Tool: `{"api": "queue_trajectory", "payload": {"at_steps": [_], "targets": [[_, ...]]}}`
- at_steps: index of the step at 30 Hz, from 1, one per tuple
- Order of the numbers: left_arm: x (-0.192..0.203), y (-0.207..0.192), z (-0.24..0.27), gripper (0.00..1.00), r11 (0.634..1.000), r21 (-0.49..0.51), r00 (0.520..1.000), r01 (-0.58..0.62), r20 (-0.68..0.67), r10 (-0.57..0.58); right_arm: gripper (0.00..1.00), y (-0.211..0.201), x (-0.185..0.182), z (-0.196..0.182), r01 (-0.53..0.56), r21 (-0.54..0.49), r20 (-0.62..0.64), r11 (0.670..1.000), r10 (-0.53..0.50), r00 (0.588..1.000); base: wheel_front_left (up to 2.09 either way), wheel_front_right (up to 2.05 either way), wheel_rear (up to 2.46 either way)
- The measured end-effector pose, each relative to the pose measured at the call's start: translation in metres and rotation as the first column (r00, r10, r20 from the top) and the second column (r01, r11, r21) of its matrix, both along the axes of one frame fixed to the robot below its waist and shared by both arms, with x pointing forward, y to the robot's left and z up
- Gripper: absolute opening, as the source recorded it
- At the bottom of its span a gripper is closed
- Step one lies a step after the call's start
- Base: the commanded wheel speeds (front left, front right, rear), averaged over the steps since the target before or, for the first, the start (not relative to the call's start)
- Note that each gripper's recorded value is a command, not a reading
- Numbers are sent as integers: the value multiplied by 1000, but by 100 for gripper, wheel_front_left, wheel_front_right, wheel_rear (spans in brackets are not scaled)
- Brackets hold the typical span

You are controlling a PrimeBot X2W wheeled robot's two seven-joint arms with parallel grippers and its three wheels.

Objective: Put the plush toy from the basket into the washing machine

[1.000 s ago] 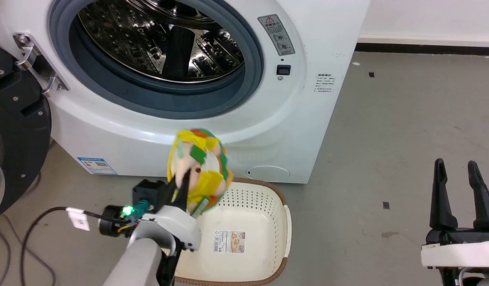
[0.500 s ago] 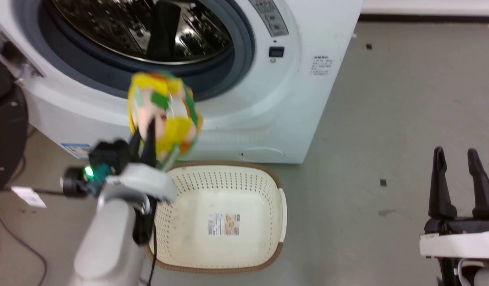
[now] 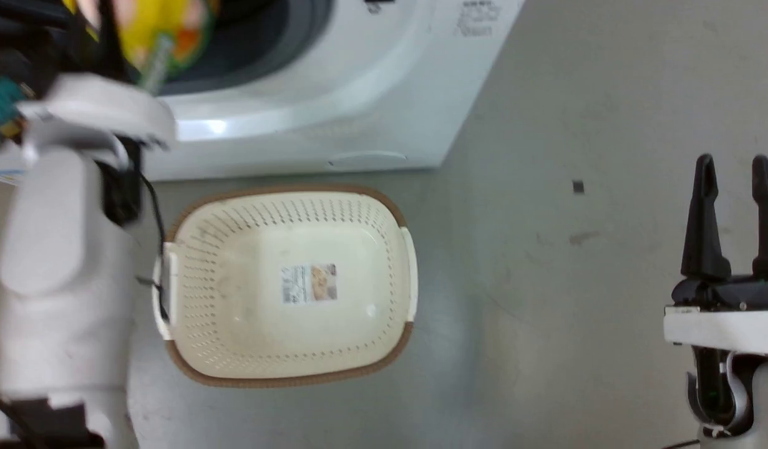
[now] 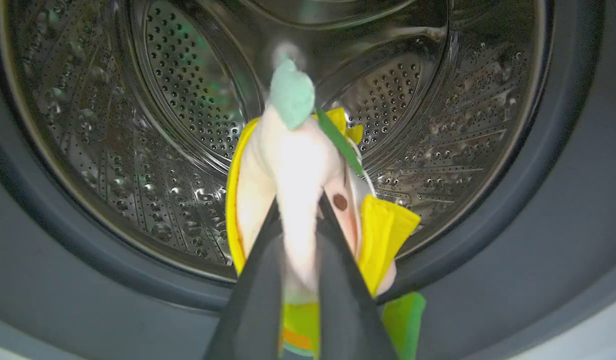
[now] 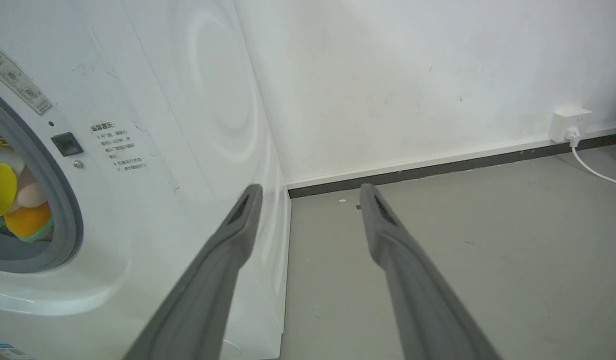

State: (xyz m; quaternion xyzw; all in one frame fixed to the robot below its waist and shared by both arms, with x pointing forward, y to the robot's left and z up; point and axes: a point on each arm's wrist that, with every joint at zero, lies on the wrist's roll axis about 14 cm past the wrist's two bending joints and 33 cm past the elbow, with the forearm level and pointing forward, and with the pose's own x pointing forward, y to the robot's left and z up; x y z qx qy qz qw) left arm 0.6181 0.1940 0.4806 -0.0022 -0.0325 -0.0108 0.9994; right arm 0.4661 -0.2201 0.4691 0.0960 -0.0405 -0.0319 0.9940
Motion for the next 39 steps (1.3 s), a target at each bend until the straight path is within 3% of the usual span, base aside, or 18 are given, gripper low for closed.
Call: {"api": "queue_trajectory", "payload": {"at_steps": [13, 26, 27, 28, 39], "targets": [[89, -12, -35, 0, 1000, -1, 1000, -18, 25, 18, 100, -29, 12, -49, 71, -23, -98, 997, -73, 993, 0, 0, 0], [115, -14, -65, 0, 999, -25, 999, -39, -3, 39, 100, -38, 14, -74, 86, -44, -149, 995, -92, 985, 0, 0, 0], [115, -13, -67, 24, 999, -24, 999, -41, -11, 41, 100, -37, 14, -74, 86, -43, -149, 995, -91, 985, 0, 0, 0], [114, -13, -67, 100, 999, -20, 999, -41, -12, 41, 100, -37, 15, -74, 85, -43, -148, 995, -91, 985, 0, 0, 0], [86, -17, -58, 100, 1000, -8, 999, -28, -39, 28, 100, -28, 17, -47, 63, -32, -86, 997, -66, 994, 0, 0, 0]]}}
